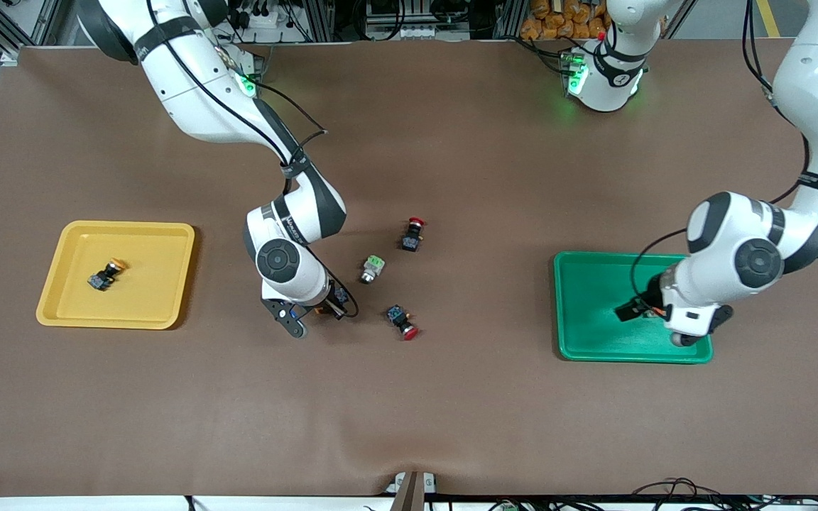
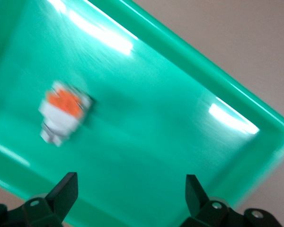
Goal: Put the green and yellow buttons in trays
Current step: 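Drop the white button with the left gripper while the right grasps another, then place the second yellow button in the yellow tray with the right gripper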
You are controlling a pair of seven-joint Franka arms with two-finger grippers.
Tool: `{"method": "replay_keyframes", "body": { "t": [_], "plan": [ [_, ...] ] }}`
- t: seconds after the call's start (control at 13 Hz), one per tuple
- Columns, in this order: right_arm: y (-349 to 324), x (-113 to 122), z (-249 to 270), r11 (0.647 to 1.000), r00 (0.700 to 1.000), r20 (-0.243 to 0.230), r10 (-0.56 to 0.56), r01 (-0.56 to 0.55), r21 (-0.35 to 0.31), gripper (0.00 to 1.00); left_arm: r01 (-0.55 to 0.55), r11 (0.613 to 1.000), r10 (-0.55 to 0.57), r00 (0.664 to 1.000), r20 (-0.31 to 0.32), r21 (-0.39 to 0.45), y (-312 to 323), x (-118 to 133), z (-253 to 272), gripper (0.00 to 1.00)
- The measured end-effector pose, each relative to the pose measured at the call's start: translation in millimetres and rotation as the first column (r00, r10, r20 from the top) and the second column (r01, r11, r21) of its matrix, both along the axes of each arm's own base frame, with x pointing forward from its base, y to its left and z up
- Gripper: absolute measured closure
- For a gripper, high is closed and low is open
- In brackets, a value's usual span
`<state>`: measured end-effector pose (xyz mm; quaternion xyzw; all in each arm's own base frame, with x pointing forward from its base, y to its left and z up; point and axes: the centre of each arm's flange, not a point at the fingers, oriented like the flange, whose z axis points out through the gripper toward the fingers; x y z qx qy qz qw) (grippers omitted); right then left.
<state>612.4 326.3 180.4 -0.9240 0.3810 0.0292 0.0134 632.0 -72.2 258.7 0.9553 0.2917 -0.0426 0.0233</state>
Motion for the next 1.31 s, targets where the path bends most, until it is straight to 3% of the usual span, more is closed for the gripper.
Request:
{"method": "replay_keyframes", "body": {
  "t": [0.39,0.77,1.0,1.31],
  "plan": [
    [-24,20,24,0.998,0.997,0.024,0.068,-0.068,-0.016,0.57,-0.114,0.993,0.114,0.994,-0.004,-0.009,-79,-13,18,0.00],
    [-160,62,93,0.956,0.955,-0.023,0.294,-0.294,0.003,0.57,-0.214,0.977,0.215,0.976,0.021,-0.019,-168,-24,39,0.00],
    [-228,59,103,0.899,0.898,-0.035,0.438,-0.438,0.028,0.57,-0.286,0.957,0.288,0.957,0.032,-0.054,-231,-32,58,0.00],
    [-378,35,96,0.773,0.774,-0.031,0.632,-0.628,0.091,0.57,-0.381,0.920,0.383,0.924,0.005,-0.096,-311,-37,69,0.00]
  ]
}}
